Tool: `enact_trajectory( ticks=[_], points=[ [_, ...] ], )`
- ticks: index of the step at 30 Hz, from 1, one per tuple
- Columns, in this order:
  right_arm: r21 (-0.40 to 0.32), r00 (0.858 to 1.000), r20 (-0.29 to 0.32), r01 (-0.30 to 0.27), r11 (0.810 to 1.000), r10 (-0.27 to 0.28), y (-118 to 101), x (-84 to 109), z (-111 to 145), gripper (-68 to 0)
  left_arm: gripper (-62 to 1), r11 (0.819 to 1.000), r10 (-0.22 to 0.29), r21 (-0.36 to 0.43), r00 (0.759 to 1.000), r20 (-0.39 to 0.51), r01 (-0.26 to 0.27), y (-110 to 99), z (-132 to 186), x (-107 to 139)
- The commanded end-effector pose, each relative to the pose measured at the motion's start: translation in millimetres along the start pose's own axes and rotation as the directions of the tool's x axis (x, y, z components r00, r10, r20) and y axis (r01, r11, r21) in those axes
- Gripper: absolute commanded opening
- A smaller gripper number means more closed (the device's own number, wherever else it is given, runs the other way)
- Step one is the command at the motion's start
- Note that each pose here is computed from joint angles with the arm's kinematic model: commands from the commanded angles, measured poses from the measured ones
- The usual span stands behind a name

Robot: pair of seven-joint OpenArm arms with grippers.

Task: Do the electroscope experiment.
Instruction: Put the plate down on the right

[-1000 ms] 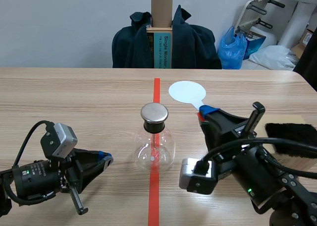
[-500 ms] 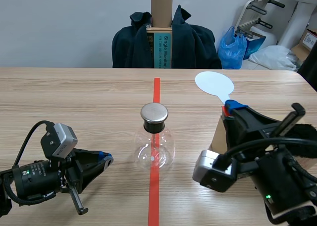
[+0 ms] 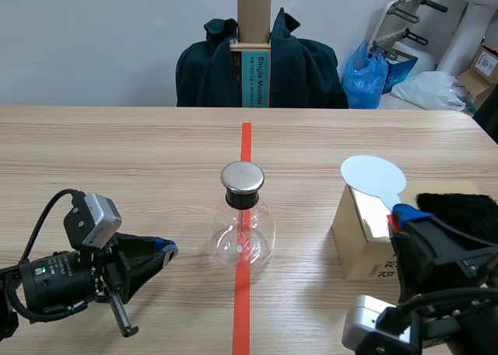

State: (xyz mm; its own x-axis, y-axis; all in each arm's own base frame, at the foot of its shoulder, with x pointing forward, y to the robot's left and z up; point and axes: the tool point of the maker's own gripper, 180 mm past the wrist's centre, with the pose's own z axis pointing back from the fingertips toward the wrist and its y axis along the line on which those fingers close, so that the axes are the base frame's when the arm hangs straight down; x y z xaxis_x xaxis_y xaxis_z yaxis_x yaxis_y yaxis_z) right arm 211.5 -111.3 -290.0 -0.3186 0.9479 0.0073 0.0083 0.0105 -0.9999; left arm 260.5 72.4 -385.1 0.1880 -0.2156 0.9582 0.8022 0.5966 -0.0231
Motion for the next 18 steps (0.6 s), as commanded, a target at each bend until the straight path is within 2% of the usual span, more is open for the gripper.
enact_trajectory(
  ticks=[1, 9, 18],
  points=[
    [-0.060, 0.999, -0.018, -0.030, 0.998, 0.029, -9.7, -11.4, -2.3, -66.7, -58.2, 1.000, -0.005, 0.003, 0.999, 0.043, 0.004, 2.5, -2.8, 12.7],
    [0.043, 0.998, -0.061, -0.014, 0.999, 0.017, 30.6, -20.6, 9.3, -66.7, -58.2, 1.000, -0.005, 0.003, 0.999, 0.043, 0.005, 2.4, -2.8, 12.7],
    [0.054, 0.995, -0.102, -0.006, 0.999, 0.012, 35.1, -26.2, 11.8, -66.7, -58.2, 1.000, -0.005, 0.003, 0.999, 0.043, 0.005, 2.4, -2.8, 12.7]
  ],
)
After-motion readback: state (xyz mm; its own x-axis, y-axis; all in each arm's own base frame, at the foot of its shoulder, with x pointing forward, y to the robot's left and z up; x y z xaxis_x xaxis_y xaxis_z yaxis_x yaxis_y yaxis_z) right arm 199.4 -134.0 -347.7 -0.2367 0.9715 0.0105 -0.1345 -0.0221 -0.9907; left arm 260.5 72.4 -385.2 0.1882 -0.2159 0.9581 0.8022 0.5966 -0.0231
